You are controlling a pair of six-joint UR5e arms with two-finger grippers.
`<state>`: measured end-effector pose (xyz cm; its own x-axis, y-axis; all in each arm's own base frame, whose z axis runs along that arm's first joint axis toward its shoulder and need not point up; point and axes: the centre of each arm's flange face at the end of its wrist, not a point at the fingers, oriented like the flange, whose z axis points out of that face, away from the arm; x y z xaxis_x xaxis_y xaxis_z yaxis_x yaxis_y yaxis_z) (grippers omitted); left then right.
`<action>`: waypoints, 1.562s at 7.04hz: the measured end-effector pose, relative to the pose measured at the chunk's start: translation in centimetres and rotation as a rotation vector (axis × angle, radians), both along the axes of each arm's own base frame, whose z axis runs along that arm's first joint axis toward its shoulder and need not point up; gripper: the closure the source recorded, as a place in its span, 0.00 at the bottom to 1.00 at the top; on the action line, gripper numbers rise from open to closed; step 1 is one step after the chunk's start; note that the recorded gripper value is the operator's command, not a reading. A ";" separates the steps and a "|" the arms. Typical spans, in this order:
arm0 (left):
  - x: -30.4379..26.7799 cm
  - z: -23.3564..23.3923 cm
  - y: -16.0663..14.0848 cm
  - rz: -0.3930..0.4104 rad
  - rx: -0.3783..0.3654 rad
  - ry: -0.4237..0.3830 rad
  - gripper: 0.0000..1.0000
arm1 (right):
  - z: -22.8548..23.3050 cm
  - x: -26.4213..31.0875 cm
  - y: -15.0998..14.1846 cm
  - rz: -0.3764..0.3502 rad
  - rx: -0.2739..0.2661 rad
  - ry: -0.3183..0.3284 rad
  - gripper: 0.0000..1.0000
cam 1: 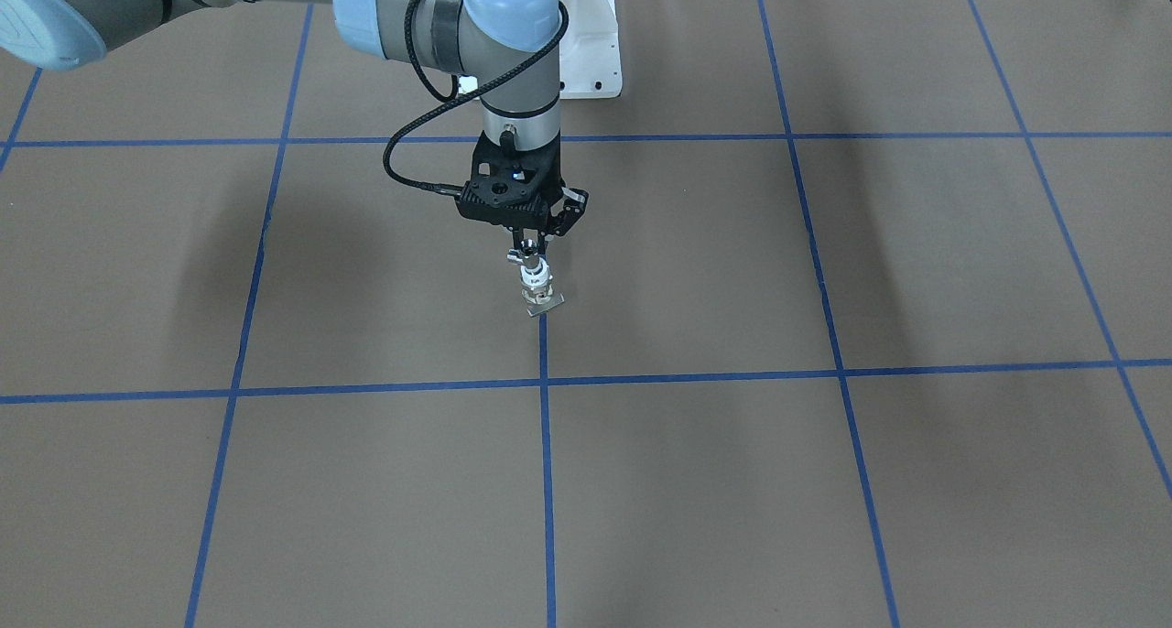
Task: Assemble PPR valve and pipe with both arms
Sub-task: 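Lower the chrome valve onto the top of the white fitting, then open the right gripper and withdraw it away from the assembly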
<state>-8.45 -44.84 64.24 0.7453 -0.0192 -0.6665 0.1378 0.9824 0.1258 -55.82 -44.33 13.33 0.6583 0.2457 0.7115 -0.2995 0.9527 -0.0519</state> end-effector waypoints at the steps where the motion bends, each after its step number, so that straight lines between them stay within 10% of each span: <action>1: 0.0 0.0 0.0 0.000 0.000 0.000 0.00 | 0.1 0.0 0.0 0.000 0.000 0.002 0.08; 7: 0.0 0.0 0.0 0.000 0.001 0.000 0.00 | -0.6 0.5 -0.9 0.035 0.027 0.006 0.01; 11: 0.1 1.3 0.7 0.000 -0.041 0.002 0.00 | 0.8 12.1 -10.8 0.001 0.043 -0.017 0.01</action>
<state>-8.37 -44.16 65.56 0.7438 -0.0461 -0.6668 0.1379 0.9867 0.0856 -43.73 -55.17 14.10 0.6456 0.2152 0.7327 -0.3000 0.9538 -0.0158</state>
